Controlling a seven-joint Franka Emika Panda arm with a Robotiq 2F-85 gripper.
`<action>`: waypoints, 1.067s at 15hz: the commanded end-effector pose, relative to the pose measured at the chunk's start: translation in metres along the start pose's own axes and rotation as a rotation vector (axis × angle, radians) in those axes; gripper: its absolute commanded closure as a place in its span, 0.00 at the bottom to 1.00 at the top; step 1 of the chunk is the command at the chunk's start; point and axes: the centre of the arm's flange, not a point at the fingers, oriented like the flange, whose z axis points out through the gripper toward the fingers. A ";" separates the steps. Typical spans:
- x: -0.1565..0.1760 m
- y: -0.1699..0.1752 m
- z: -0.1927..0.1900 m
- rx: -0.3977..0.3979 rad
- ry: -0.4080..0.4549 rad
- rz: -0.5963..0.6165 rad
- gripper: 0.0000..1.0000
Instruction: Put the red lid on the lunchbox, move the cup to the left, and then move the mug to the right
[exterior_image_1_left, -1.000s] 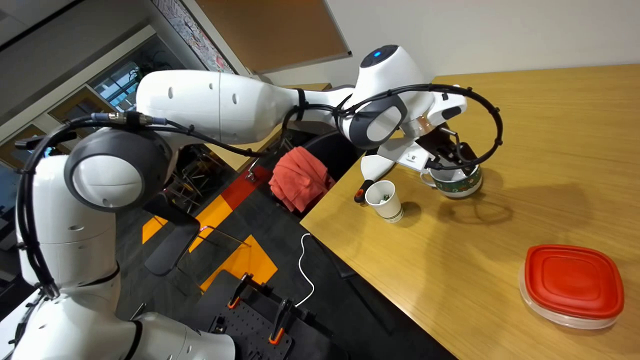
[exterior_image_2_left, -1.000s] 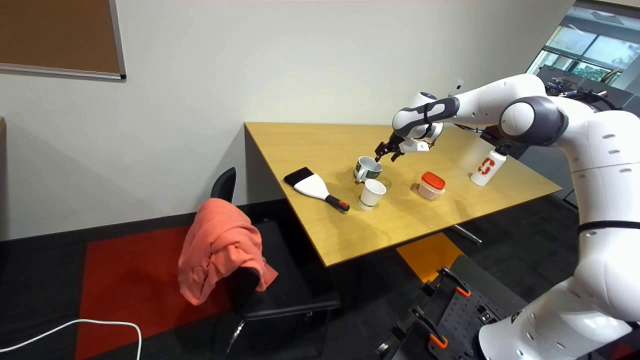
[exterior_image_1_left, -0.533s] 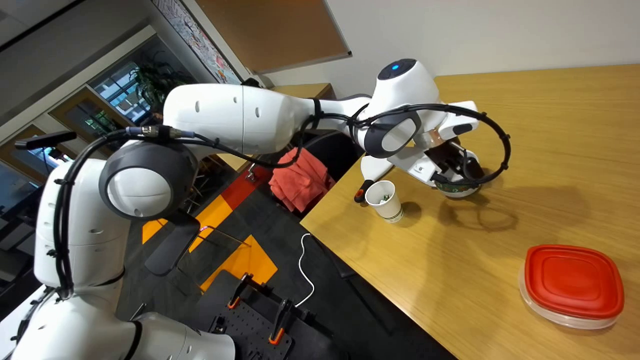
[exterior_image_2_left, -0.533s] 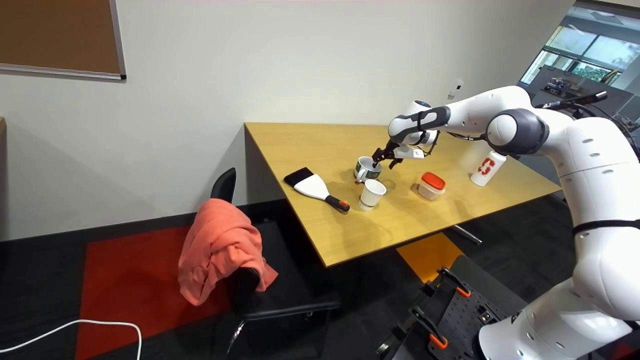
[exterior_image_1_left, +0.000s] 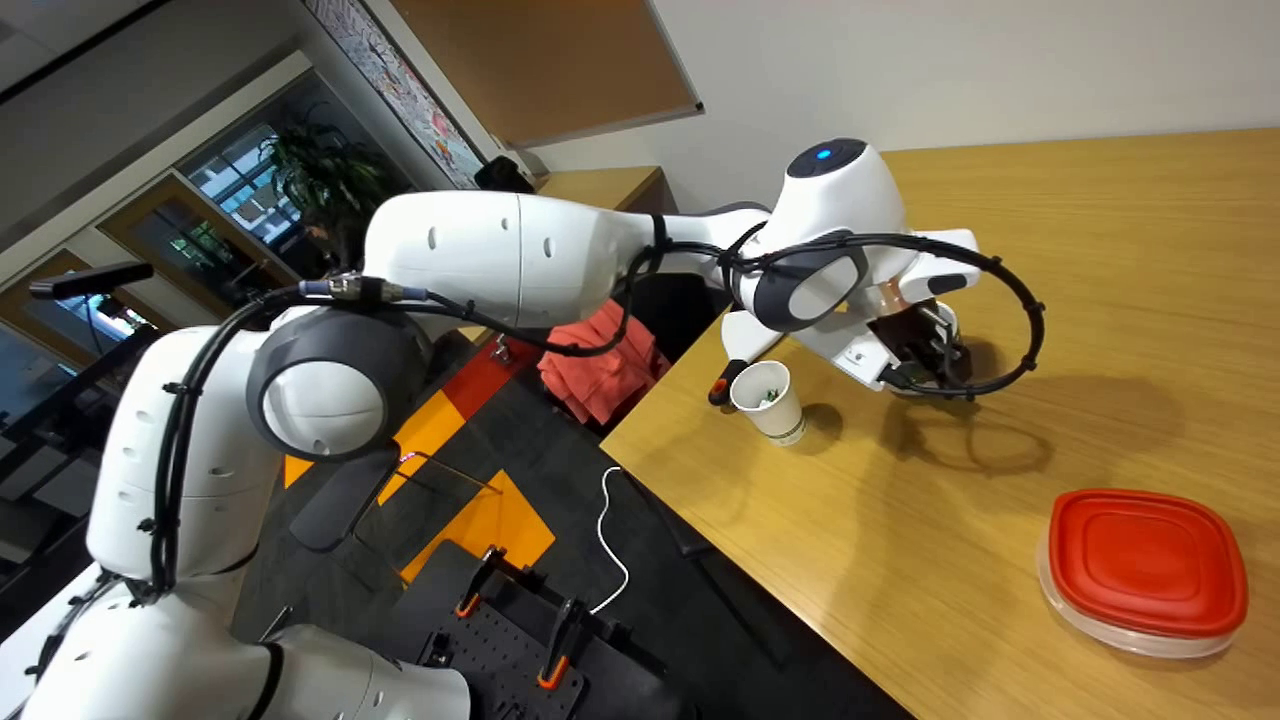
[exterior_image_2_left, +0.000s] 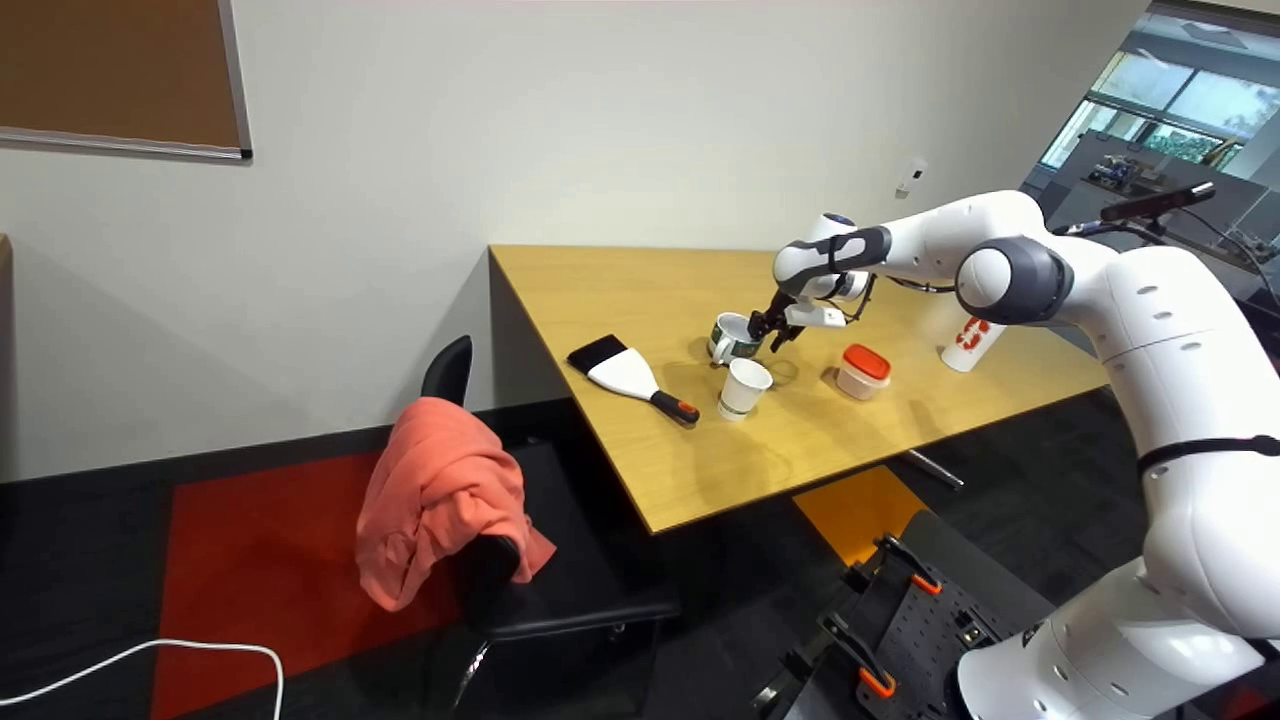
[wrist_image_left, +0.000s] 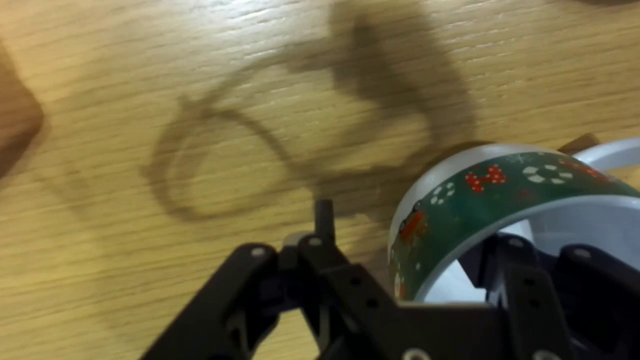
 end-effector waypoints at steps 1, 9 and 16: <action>0.015 -0.002 0.002 0.008 -0.019 0.030 0.71; 0.019 -0.003 -0.010 -0.017 -0.027 0.025 0.95; 0.027 0.075 -0.031 -0.036 -0.014 0.179 0.94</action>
